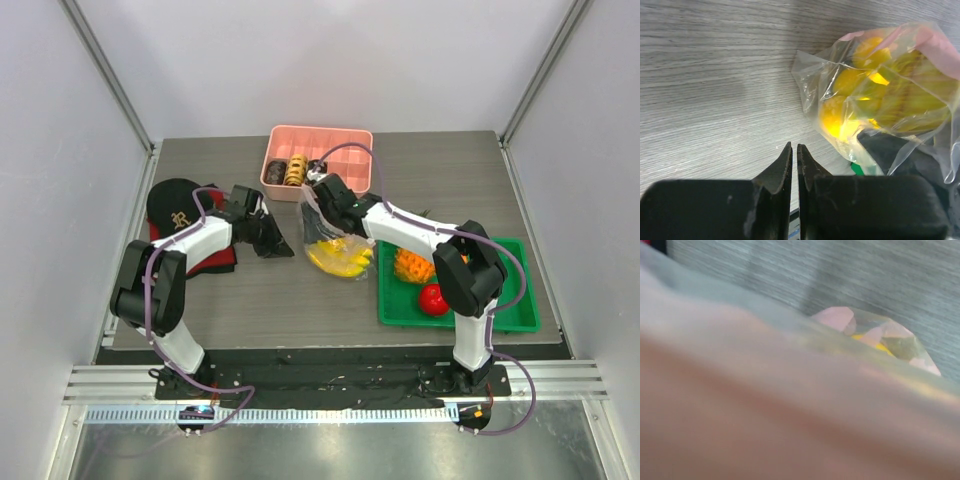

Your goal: Open the zip-top bag and remove the fake food

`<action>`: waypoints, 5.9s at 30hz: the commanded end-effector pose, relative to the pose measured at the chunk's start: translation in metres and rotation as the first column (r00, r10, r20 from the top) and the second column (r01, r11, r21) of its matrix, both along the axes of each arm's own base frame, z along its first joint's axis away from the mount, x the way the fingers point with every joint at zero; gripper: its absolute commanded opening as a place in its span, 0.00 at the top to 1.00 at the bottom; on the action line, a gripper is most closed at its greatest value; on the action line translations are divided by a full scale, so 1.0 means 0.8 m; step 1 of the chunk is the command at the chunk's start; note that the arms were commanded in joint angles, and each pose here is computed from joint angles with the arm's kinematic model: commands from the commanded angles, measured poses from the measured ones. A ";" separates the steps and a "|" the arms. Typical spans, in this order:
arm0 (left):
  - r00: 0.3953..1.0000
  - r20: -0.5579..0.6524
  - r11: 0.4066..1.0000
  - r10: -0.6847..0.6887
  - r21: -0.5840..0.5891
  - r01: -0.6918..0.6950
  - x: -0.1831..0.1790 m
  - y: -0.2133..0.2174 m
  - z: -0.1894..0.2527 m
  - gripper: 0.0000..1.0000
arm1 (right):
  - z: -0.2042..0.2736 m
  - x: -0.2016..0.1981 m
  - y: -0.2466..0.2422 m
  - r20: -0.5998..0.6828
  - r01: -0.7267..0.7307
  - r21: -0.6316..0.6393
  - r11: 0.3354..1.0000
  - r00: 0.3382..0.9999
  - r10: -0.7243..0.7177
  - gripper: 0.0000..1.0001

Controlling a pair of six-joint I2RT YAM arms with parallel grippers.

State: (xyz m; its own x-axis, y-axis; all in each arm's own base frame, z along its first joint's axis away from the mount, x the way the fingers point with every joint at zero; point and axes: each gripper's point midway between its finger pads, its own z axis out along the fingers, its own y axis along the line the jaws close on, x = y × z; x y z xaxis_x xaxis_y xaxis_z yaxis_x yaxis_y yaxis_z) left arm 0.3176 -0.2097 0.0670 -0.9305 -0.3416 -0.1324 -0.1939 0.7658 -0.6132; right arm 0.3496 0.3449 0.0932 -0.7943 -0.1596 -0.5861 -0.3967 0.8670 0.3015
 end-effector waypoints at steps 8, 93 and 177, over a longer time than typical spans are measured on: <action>0.998 0.046 0.996 -0.050 -0.066 0.053 0.009 -0.020 0.018 0.95 | 0.057 -0.039 -0.016 -0.133 -0.067 0.033 0.997 0.989 0.071 0.65; 0.999 0.010 0.998 -0.046 0.053 0.046 0.025 -0.037 0.003 0.92 | -0.070 -0.019 -0.032 0.028 -0.139 -0.214 0.967 0.989 0.148 0.79; 0.991 -0.122 0.997 0.059 0.048 -0.053 -0.050 -0.035 -0.026 0.83 | -0.112 -0.116 -0.075 -0.167 -0.268 -0.309 0.913 0.960 0.225 0.62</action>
